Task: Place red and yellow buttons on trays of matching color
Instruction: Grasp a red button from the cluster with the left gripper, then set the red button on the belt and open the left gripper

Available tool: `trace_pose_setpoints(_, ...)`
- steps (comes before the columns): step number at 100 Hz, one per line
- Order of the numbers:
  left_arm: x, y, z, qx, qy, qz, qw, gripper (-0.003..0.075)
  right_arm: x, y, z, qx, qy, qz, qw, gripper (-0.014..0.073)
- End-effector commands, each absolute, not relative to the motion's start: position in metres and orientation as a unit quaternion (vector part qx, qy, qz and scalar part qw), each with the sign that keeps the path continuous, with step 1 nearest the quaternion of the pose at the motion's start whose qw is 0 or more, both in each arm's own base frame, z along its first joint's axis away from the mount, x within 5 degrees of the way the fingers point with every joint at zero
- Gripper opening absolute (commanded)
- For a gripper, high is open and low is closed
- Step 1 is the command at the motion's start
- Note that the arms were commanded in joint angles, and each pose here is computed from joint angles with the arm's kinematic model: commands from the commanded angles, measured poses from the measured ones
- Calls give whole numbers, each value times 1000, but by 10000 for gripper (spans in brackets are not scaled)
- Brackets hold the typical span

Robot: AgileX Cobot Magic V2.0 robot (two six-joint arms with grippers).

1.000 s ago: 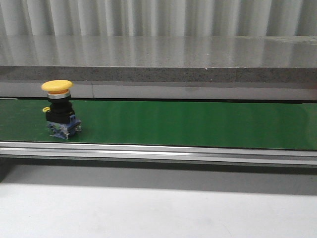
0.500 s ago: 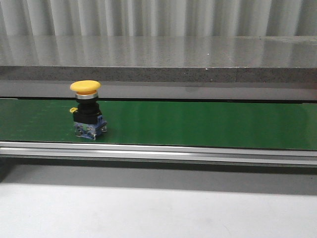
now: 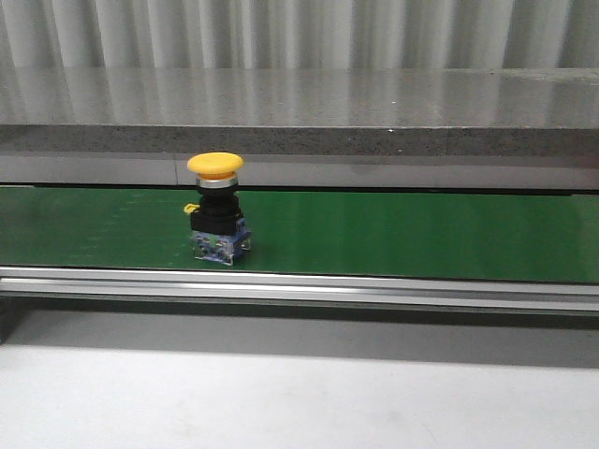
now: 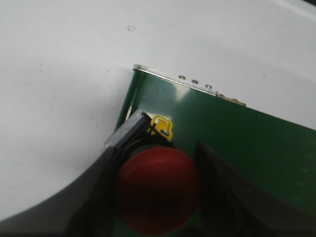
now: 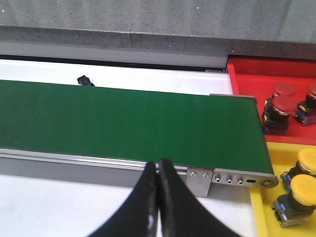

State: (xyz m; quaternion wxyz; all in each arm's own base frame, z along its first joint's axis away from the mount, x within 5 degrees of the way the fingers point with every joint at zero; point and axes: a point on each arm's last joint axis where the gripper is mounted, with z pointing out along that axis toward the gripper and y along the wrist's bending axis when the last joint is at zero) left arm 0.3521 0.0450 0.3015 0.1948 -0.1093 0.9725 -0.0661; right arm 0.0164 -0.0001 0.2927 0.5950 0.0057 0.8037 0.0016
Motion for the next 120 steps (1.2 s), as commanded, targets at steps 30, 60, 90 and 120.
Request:
trace_pose_setpoints(30, 333, 31, 293, -87, 976, -73, 187, 167, 18, 0, 305, 2, 779, -1, 627, -65)
trace_pose_setpoints(60, 333, 31, 293, -73, 977, -70, 189, 338, 18, 0, 305, 2, 779, -1, 627, -65)
trace_pose_setpoints(90, 333, 30, 296, -66, 974, -69, 204, 543, 18, 0, 305, 2, 779, -1, 627, -65)
trace_pose_setpoints(120, 314, -1, 325, 42, 953, -50, 296, 373, 18, 0, 305, 2, 779, -1, 627, -65)
